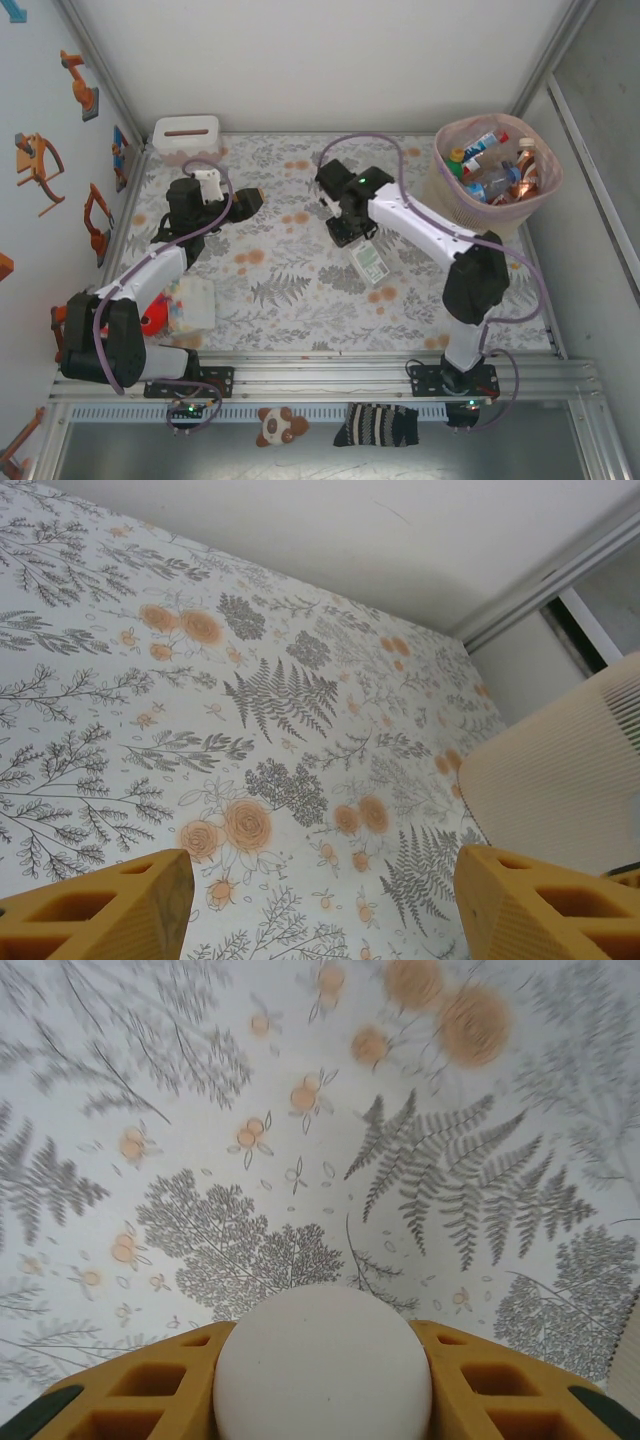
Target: Put the plastic bottles in the bin
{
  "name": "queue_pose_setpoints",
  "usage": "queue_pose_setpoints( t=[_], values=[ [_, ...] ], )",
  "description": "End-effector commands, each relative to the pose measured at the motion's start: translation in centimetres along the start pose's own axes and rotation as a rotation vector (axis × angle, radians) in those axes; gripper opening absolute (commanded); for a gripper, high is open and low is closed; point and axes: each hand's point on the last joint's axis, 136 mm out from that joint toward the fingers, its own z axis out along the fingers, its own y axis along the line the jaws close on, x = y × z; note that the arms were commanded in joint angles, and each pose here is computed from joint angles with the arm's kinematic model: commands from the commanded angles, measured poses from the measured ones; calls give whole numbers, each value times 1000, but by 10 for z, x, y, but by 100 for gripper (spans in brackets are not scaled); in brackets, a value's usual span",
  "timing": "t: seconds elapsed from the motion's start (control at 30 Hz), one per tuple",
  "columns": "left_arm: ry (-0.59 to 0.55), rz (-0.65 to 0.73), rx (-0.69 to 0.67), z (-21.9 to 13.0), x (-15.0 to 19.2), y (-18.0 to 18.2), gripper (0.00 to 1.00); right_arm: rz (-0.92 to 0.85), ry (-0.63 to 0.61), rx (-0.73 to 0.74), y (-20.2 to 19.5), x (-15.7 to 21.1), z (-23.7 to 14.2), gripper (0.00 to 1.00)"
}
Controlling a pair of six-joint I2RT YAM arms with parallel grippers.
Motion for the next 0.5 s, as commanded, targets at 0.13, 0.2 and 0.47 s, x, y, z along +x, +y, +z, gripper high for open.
queue_pose_setpoints(
  t=[0.13,0.2,0.47],
  values=[
    [-30,-3,22,-4,-8,-5,69,189,-348,-130,-40,-39,-104,37],
    [-32,0,29,-3,-9,-7,69,241,-433,-150,-57,-42,-130,37],
    [-34,-11,48,4,-12,-7,69,435,-788,-186,-138,-35,-234,38]
  ],
)
